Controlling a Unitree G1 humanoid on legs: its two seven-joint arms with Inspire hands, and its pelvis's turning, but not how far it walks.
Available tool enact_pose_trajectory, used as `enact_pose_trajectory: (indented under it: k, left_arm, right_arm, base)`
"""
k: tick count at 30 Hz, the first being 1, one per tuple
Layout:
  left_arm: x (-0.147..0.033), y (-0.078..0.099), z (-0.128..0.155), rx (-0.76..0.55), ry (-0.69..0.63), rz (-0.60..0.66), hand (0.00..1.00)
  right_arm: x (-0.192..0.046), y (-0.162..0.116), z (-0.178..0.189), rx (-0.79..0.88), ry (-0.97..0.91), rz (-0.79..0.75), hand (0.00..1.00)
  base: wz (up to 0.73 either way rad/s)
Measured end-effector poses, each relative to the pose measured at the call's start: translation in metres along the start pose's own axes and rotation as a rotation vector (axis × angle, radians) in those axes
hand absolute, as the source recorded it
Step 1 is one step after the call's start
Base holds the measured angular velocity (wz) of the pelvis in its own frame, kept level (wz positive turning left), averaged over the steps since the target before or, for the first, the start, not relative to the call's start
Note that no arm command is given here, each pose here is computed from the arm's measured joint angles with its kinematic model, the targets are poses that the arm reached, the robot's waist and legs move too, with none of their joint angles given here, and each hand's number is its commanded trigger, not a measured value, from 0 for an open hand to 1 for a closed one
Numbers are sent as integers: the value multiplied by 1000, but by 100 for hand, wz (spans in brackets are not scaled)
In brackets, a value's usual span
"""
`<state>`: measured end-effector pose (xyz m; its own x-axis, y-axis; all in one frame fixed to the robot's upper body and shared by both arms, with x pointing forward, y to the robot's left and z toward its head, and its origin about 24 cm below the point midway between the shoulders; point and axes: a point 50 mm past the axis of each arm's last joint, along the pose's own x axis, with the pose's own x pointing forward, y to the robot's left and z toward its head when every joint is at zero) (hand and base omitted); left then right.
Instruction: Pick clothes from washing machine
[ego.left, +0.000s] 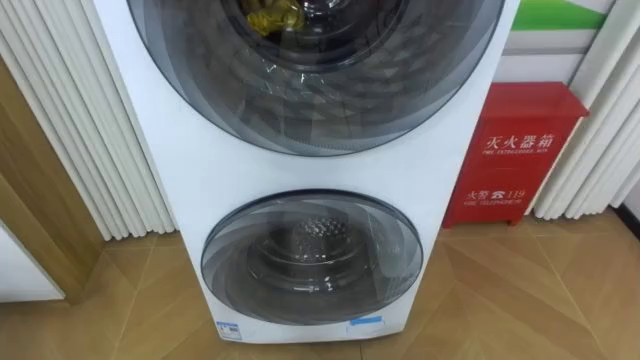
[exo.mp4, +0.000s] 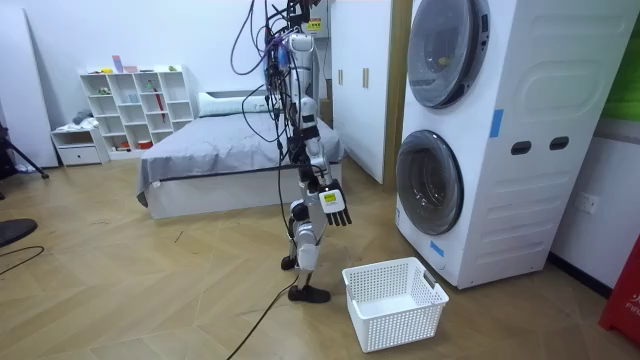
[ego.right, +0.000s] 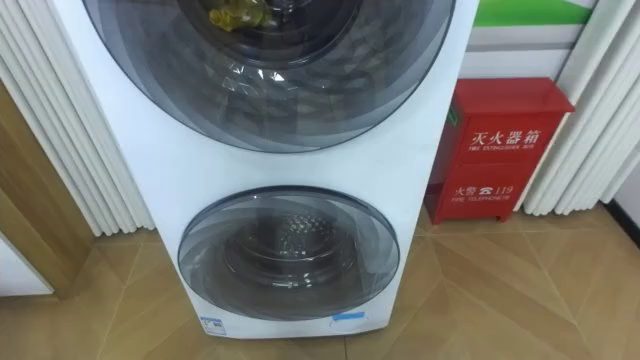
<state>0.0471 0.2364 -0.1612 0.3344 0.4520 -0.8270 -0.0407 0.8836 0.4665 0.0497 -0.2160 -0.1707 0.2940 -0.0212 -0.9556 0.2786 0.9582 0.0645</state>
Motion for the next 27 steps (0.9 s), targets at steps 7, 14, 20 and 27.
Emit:
enact_pose_trajectory:
  k: [7,14,20,27]
  left_arm:
    - [-1,0,-5,-7,14,2,0]
    - [-2,0,-9,-41,35,-7,0]
    - [-2,-2,-9,-42,36,-47,0]
    - [0,5,-8,-43,31,-50,0]
  right_arm:
    - [0,1,0,2,1,1,0]
    - [0,0,-3,5,12,-3,0]
    - [1,0,0,14,8,1,0]
    - [1,-1,62,16,-175,10,0]
  base:
    - [0]
    - [0]
    - [0]
    - [1]
